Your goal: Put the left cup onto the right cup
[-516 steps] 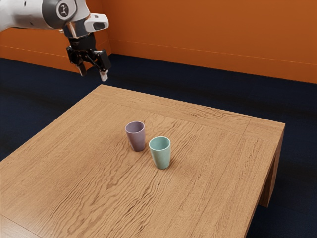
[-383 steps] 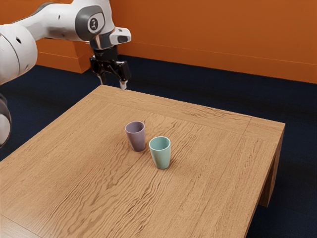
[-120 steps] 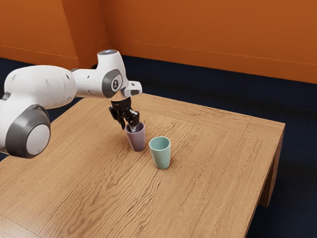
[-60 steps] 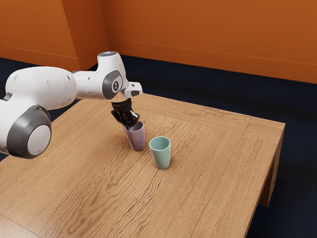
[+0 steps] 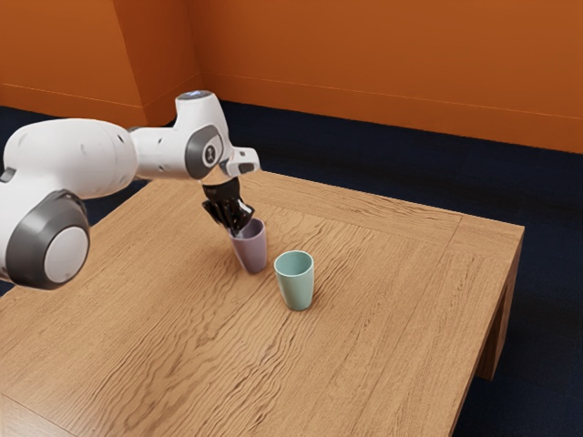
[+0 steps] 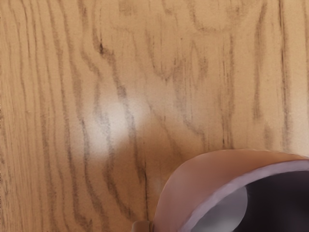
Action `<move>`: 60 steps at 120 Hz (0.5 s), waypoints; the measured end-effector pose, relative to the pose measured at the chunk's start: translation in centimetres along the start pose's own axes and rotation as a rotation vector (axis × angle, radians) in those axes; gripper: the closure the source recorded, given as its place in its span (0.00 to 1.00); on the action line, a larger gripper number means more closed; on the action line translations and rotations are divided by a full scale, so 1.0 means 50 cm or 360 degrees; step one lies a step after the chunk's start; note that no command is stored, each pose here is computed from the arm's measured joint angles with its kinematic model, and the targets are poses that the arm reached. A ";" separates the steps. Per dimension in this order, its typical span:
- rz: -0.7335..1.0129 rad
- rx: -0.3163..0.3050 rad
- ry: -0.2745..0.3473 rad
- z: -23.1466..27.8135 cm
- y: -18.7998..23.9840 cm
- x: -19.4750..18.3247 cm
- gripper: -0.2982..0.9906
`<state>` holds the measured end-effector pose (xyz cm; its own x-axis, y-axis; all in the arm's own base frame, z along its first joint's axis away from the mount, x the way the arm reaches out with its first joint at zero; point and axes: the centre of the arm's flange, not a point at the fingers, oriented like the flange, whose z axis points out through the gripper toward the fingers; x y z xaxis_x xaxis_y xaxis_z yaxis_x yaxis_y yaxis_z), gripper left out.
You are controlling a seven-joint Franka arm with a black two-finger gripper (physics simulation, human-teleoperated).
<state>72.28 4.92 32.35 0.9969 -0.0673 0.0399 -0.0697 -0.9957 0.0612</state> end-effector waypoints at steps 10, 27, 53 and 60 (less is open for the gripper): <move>0.0000 -0.0010 0.0010 -0.024 0.005 -0.009 0.84; 0.0007 -0.0033 0.0030 -0.072 0.019 -0.030 0.84; 0.0033 -0.0070 0.0058 -0.142 0.052 -0.074 0.84; 0.0036 -0.0077 0.0071 -0.165 0.060 -0.089 0.84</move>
<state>67.32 2.74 40.60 0.9926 -0.0858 0.0859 -0.0949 -0.9896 0.1082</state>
